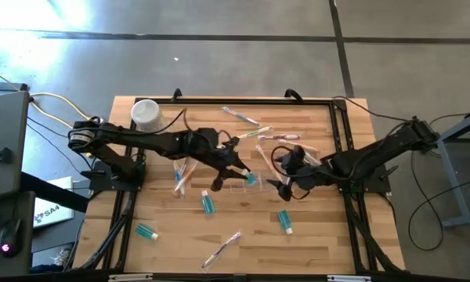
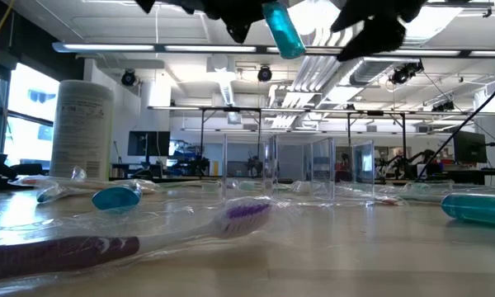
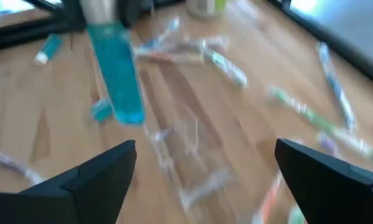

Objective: Pick & Place toothbrushing station
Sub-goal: Put the blue mouthwash into the transparent organizer

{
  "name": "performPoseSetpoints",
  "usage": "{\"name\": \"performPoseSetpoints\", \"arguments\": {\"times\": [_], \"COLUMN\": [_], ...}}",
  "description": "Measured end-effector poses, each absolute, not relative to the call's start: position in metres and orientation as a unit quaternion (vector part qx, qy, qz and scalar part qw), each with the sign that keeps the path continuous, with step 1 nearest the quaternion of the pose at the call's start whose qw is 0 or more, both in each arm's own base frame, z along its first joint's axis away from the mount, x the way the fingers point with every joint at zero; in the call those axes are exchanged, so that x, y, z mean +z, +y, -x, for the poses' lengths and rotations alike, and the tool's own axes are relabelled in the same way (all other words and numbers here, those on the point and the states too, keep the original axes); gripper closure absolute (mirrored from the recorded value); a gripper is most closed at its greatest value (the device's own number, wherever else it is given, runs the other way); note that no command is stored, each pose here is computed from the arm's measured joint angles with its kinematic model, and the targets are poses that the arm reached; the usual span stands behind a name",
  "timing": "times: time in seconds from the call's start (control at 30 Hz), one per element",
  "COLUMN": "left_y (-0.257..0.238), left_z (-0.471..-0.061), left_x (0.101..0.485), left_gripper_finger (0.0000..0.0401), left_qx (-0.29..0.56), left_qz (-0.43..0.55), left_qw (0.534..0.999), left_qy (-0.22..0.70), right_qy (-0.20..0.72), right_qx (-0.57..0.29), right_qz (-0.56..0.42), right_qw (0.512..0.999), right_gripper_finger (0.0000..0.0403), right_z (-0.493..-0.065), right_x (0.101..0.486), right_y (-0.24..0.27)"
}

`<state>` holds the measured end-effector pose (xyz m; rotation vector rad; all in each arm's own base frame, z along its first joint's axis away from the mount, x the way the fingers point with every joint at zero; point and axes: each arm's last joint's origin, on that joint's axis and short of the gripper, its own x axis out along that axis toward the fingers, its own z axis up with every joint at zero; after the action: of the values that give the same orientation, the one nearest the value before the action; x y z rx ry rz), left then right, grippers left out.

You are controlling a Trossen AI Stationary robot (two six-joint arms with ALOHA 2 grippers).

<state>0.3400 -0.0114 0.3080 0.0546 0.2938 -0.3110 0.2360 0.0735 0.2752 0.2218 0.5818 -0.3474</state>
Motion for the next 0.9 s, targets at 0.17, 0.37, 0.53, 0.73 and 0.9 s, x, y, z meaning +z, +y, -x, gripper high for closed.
{"name": "performPoseSetpoints", "arguments": {"times": [0.17,0.37,0.53,0.73,0.9], "left_y": [-0.028,-0.033,-0.022,0.005,0.015], "left_z": [-0.348,-0.366,-0.379,-0.382,-0.389], "left_x": [0.317,0.294,0.279,0.269,0.251], "left_gripper_finger": [0.0312,0.0312,0.0312,0.0312,0.0312], "left_qx": [-0.154,-0.156,-0.139,-0.105,-0.091], "left_qz": [-0.047,-0.052,-0.054,-0.041,-0.023], "left_qw": [0.974,0.969,0.972,0.972,0.967], "left_qy": [0.162,0.185,0.182,0.206,0.236], "right_qy": [0.33,0.367,0.369,0.368,0.352], "right_qx": [-0.22,-0.322,-0.38,-0.374,-0.375], "right_qz": [-0.177,-0.19,-0.188,-0.184,-0.168], "right_qw": [0.901,0.852,0.827,0.831,0.841], "right_gripper_finger": [0.003,0.003,0.003,0.003,0.003], "right_z": [-0.221,-0.201,-0.188,-0.186,-0.184], "right_x": [0.268,0.254,0.245,0.241,0.242], "right_y": [0.069,0.062,0.061,0.066,0.069]}}
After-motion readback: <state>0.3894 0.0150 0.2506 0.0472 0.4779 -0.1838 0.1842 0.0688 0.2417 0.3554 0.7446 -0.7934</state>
